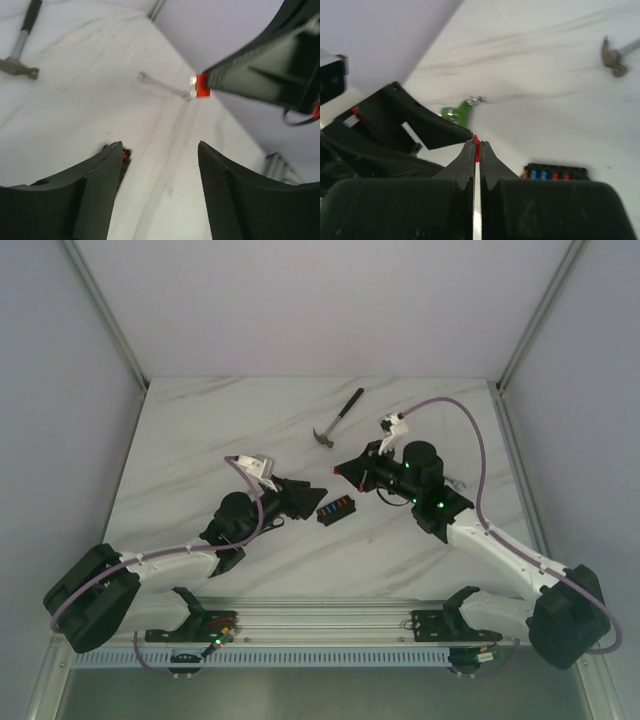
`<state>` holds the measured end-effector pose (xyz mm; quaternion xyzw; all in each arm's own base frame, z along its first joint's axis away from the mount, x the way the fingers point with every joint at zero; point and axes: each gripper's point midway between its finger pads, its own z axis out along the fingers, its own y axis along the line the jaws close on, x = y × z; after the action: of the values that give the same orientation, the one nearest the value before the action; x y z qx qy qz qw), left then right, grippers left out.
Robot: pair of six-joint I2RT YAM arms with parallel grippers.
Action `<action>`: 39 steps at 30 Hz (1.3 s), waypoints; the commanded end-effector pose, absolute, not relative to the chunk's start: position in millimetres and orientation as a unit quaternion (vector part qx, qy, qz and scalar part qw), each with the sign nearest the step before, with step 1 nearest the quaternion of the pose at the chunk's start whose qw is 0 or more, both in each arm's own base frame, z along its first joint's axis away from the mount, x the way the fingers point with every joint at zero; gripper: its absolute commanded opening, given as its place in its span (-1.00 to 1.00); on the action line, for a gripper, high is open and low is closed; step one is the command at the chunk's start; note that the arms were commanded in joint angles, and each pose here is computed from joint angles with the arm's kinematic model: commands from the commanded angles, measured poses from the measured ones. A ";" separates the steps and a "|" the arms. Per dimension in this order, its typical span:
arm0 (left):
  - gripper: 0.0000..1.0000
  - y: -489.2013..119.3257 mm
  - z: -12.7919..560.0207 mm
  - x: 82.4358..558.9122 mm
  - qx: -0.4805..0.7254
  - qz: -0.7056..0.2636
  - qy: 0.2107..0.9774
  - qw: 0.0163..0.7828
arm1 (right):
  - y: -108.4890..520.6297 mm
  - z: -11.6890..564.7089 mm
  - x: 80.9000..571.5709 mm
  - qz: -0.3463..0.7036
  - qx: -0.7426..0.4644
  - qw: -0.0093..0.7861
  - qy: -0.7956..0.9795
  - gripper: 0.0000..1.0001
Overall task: Snap on the fuse box
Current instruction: Pick up the fuse from the center of the board, then install the fuse at the fuse box base.
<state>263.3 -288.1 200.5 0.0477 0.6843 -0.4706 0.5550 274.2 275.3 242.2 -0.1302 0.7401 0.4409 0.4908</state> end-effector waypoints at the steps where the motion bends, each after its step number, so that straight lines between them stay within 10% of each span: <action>1: 0.46 -278.0 157.2 270.2 0.135 -0.368 0.720 0.573 | 252.8 193.7 286.0 0.318 -0.160 0.437 0.826 -1.00; 16: 0.70 -289.8 80.5 268.4 0.320 -0.295 0.712 0.551 | 227.1 139.8 310.3 0.160 -0.196 0.339 0.906 -1.00; 39: 0.29 -306.4 46.3 277.7 0.367 -0.333 0.701 0.513 | 230.3 104.6 315.9 0.123 -0.225 0.267 0.929 -1.00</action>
<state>271.0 -298.0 35.3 0.3496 0.7273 -0.3235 0.4941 309.3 228.7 98.9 -0.2171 0.9300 0.1324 0.2655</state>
